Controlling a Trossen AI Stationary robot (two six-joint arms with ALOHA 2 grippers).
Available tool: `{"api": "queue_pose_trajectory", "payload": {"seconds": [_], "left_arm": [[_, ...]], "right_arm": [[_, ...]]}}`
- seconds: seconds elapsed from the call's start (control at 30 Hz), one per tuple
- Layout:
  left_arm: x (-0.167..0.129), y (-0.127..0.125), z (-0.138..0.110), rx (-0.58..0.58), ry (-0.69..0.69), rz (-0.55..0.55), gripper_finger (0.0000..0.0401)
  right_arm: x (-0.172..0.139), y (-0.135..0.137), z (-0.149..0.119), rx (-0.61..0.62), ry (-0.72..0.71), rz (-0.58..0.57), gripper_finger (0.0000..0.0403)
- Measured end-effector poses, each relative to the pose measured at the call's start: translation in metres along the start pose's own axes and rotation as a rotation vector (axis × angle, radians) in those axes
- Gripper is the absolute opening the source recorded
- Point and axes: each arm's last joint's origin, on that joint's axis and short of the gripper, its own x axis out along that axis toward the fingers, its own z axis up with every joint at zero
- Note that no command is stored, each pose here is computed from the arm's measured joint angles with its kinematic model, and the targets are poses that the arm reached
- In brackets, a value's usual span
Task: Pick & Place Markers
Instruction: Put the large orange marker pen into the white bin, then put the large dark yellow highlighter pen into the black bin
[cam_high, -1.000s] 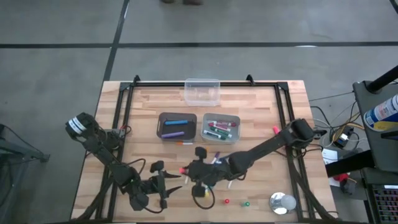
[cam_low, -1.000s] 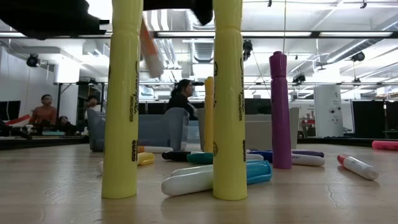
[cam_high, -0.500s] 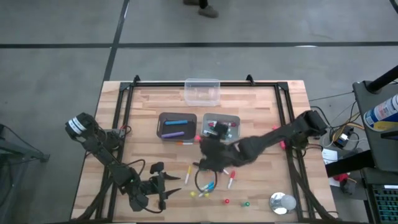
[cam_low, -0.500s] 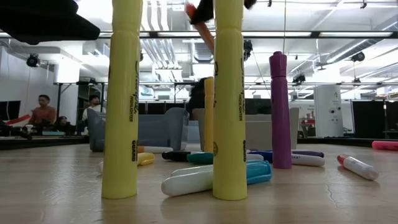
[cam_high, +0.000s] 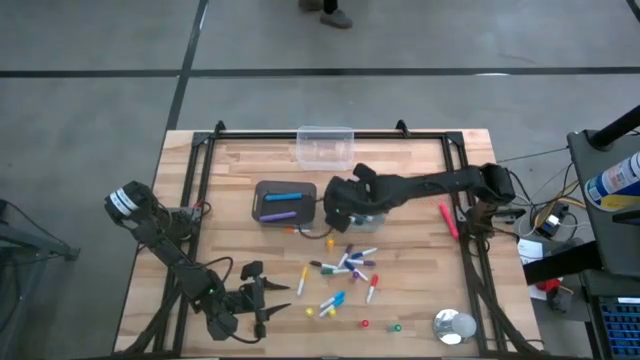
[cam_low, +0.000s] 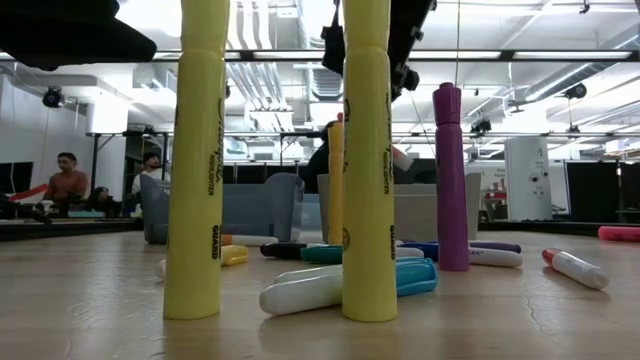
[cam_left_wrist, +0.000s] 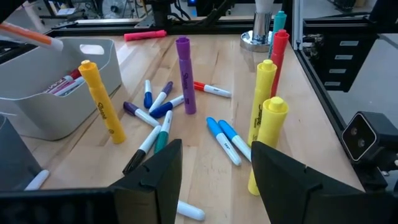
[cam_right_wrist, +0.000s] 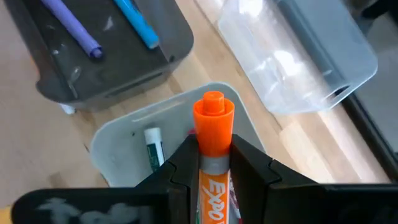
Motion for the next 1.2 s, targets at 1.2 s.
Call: {"api": "queue_pose_trajectory", "payload": {"seconds": [1.2], "left_arm": [[0.0, 0.001, -0.006, -0.058, 0.059, -0.058, 0.0185]], "right_arm": [[-0.036, 0.026, -0.011, 0.037, 0.083, 0.214, 0.0199]]}}
